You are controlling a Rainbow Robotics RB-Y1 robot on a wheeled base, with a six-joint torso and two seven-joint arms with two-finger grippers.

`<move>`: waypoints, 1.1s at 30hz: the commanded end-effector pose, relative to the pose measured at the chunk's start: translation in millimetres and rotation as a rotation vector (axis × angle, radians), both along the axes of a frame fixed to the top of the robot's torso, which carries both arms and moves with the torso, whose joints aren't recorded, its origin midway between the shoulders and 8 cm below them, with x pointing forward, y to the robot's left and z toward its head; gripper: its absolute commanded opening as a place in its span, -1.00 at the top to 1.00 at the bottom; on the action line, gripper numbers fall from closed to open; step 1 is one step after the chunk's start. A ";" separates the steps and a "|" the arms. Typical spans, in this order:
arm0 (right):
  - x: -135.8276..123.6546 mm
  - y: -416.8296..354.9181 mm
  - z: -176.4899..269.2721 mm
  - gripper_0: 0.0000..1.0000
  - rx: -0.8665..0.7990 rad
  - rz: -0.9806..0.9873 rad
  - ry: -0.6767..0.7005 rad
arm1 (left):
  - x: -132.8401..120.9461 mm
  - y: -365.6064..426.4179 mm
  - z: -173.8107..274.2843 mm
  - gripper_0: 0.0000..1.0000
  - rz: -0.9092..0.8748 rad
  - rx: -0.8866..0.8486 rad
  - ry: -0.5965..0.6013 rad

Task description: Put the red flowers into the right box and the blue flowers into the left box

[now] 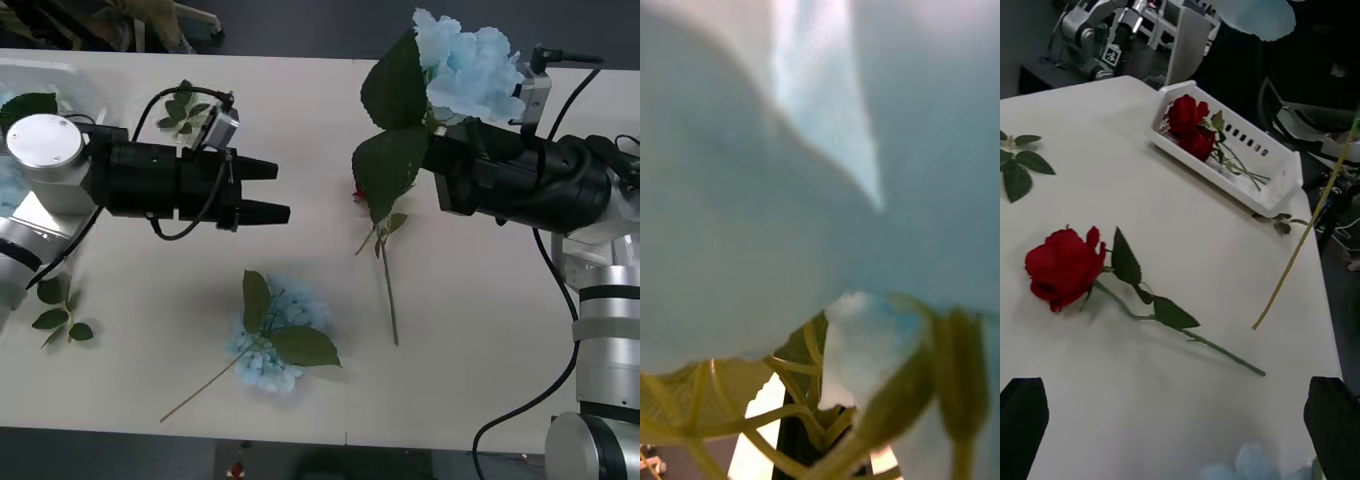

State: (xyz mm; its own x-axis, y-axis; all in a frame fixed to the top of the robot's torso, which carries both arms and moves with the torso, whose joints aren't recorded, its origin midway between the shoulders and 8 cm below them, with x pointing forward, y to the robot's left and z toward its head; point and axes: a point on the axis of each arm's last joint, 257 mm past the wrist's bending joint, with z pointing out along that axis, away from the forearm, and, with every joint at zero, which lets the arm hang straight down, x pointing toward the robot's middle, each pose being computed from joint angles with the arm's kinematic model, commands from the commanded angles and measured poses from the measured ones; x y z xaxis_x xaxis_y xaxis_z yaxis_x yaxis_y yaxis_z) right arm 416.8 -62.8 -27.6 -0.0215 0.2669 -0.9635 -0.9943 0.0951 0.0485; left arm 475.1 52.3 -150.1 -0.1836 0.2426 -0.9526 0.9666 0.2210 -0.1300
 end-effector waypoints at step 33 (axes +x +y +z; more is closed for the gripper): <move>28.4 50.5 25.2 1.00 -0.040 0.066 0.017 | -15.6 -141.3 26.7 1.00 -0.062 -0.121 -0.047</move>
